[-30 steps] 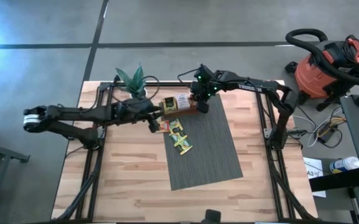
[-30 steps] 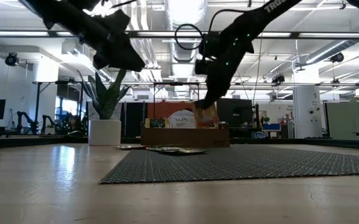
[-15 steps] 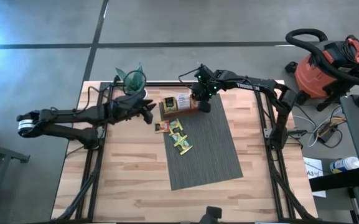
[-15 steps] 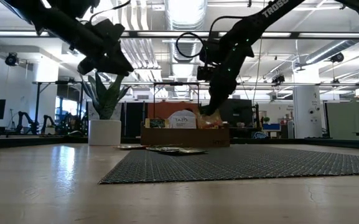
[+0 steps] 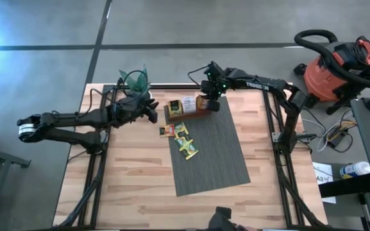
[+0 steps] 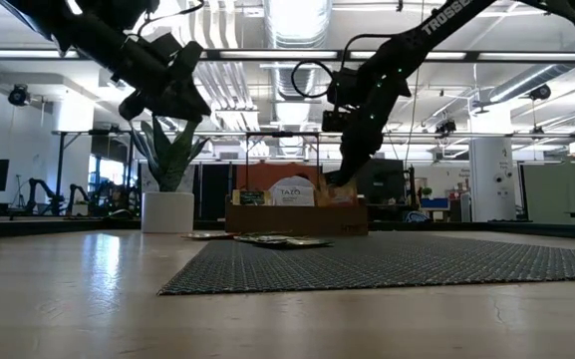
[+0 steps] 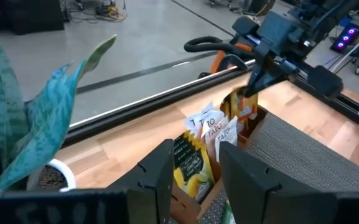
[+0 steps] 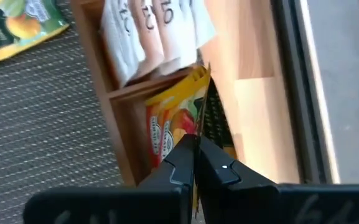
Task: Pick & Place Tea
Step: Put the bottom orange tea bag into the right compartment of the wooden organizer, then put the orange tea bag into the right compartment of the wooden organizer
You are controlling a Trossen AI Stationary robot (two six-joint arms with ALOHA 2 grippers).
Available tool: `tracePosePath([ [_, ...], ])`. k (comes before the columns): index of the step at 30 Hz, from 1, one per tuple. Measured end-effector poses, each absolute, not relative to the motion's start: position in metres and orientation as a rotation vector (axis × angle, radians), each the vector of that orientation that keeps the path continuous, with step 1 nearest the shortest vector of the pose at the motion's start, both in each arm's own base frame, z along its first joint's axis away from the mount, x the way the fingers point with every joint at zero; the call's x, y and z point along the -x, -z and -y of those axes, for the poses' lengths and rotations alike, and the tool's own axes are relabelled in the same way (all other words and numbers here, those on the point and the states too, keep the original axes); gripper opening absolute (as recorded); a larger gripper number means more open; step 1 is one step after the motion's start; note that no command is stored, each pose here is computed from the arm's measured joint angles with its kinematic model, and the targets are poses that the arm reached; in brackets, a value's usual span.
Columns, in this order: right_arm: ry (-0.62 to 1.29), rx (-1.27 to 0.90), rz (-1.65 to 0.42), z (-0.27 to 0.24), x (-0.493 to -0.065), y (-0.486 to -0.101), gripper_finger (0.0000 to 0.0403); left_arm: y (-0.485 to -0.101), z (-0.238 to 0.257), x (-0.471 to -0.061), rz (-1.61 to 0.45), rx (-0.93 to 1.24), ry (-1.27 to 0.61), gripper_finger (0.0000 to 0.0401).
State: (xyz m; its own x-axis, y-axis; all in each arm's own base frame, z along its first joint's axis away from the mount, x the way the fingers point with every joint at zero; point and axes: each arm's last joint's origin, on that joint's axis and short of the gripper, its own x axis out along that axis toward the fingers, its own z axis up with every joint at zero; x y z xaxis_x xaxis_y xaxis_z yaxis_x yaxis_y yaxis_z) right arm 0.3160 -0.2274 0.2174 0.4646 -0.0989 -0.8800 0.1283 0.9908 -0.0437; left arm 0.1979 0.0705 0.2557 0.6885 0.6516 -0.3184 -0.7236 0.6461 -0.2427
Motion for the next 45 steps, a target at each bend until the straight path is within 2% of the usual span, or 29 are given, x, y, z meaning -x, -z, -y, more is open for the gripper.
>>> tracePosePath([
  [6,0.06,-0.08,-1.083,0.223,-0.323,-0.203,0.0008,-0.255,-0.072,-0.197,-0.2,0.356,-0.844,0.0124],
  [14,0.048,-0.083,-1.109,0.222,-0.327,-0.194,0.0016,-0.255,-0.074,-0.196,-0.198,0.359,-0.85,0.0124],
  [18,0.067,-0.073,-1.126,0.221,-0.326,-0.194,0.0044,-0.255,-0.074,-0.196,-0.196,0.364,-0.851,0.0124],
  [24,0.077,-0.097,-1.148,0.219,-0.325,-0.194,0.0107,-0.253,-0.073,-0.196,-0.213,0.368,-0.838,0.0124],
  [30,0.106,-0.093,-1.098,0.215,-0.322,-0.214,0.0145,-0.232,-0.07,-0.199,-0.311,0.422,-0.705,0.0124],
  [37,0.129,-0.084,-1.041,0.211,-0.316,-0.235,0.0141,-0.207,-0.068,-0.197,-0.415,0.431,-0.682,0.0124],
  [45,0.157,-0.131,-1.032,0.211,-0.316,-0.237,0.0127,-0.207,-0.067,-0.196,-0.415,0.435,-0.67,0.0124],
])
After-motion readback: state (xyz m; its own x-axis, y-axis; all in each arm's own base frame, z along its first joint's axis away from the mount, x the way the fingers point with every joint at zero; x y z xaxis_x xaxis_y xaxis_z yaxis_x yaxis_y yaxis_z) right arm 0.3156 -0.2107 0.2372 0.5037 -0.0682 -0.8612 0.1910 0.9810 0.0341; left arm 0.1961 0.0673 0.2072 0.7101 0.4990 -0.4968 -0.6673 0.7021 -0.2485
